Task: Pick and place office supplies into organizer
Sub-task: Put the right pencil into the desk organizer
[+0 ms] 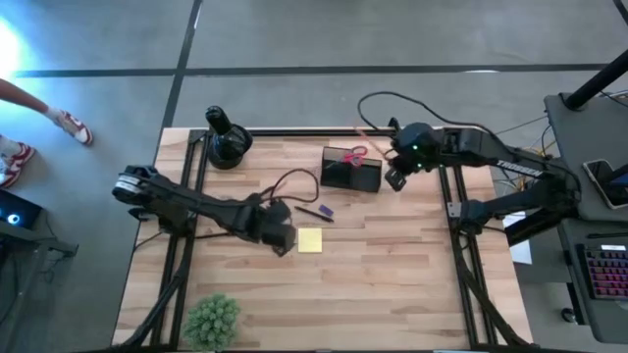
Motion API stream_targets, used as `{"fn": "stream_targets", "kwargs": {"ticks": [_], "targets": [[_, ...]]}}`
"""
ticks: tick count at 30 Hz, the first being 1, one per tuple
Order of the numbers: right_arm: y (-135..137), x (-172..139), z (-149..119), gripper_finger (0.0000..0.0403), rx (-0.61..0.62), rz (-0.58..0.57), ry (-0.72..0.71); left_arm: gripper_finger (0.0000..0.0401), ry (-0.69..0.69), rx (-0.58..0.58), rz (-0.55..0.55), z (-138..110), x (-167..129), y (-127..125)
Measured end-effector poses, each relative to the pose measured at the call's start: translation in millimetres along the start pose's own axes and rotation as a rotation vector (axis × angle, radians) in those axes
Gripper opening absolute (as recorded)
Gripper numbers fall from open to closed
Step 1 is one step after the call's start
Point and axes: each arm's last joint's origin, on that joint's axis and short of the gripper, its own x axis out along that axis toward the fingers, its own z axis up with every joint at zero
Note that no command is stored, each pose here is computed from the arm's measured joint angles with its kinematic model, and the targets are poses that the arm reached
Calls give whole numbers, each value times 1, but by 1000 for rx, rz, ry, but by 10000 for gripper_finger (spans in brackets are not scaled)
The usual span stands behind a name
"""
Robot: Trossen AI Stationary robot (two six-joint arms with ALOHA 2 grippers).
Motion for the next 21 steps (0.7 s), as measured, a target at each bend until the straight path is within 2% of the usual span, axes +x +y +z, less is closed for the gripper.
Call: {"fn": "stream_targets", "kwargs": {"ticks": [3,8,10,13,15,21], "targets": [[2,-11,6,18,-206,-194,-60,0,103,72,81,-14,-4,6],[19,-5,17,18,-799,-546,-46,0,225,96,215,-32,-11,17],[23,5,21,18,-1012,-666,25,0,252,120,241,-35,-13,19],[26,27,23,18,-1280,-796,220,0,287,134,240,-39,-15,19],[25,40,23,18,-1399,-854,362,0,305,131,226,-41,-15,18],[27,60,20,18,-1448,-873,484,0,303,81,219,-48,-19,13]]}}
